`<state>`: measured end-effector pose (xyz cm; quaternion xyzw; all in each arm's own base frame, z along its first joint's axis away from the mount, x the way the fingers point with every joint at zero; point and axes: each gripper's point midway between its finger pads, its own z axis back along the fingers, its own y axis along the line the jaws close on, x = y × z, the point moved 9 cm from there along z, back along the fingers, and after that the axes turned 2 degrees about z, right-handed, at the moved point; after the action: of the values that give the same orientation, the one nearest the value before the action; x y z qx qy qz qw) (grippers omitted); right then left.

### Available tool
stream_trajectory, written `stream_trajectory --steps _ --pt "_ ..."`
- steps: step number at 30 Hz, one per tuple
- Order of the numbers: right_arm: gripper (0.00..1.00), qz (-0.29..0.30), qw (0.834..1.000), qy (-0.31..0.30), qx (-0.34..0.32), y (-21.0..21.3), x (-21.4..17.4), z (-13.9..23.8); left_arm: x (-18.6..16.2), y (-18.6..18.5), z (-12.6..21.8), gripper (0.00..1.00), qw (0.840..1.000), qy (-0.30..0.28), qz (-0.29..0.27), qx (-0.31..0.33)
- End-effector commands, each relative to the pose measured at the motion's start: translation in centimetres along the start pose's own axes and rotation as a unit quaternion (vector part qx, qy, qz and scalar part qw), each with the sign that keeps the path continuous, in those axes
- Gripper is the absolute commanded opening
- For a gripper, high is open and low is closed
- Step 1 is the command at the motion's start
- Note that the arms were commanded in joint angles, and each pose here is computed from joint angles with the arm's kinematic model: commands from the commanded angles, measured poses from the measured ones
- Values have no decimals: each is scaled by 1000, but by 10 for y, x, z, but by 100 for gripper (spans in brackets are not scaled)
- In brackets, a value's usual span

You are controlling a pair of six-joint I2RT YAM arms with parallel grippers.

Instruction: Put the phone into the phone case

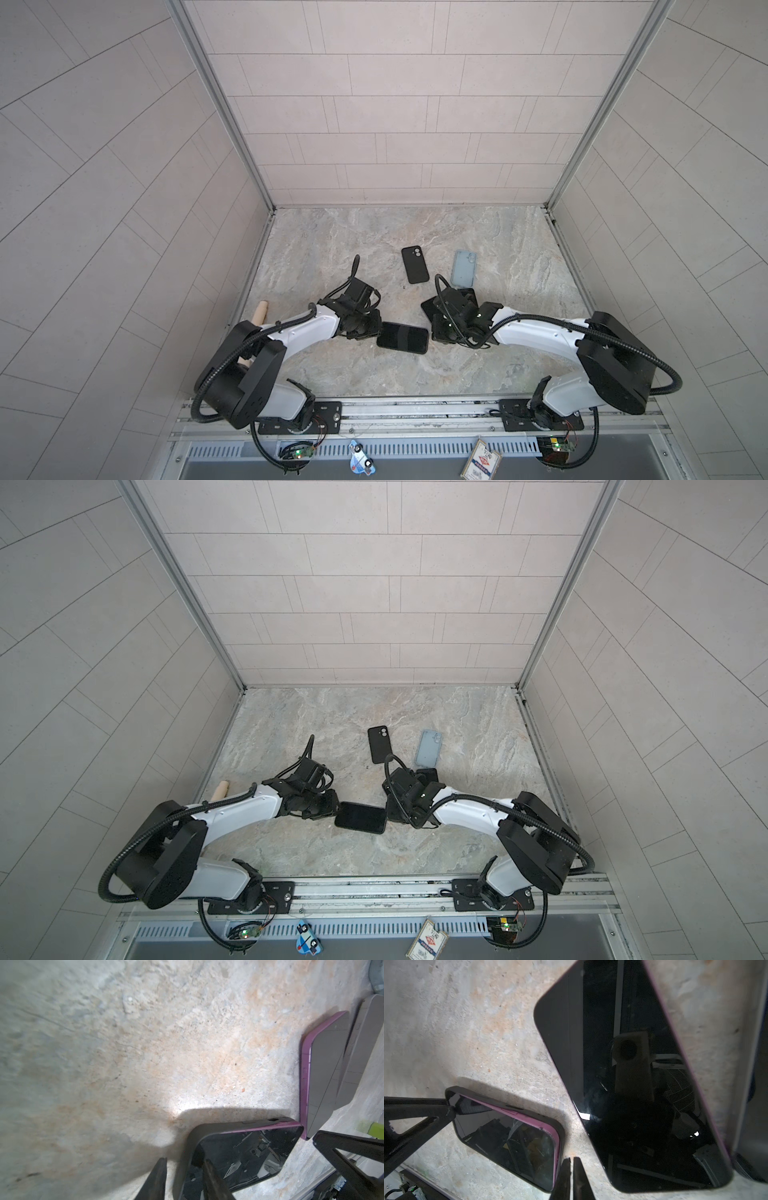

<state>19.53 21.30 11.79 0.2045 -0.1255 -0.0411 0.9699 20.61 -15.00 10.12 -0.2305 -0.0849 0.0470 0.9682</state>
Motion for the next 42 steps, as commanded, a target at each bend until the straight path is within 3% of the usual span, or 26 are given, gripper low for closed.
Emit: stream_trajectory --steps 1,14,32,42 --pt "9 5 1000 -5 11 6 5 -2 -1 4 -4 35 1000 5 4 3" --pt "11 13 999 -10 33 16 11 0 -6 9 -9 31 1000 13 7 4" --pt "12 5 1000 12 -3 9 7 -13 -10 11 -9 31 1000 12 13 -4" --pt "10 16 995 45 -89 1 -4 -34 -11 12 -11 31 1000 16 16 -7"
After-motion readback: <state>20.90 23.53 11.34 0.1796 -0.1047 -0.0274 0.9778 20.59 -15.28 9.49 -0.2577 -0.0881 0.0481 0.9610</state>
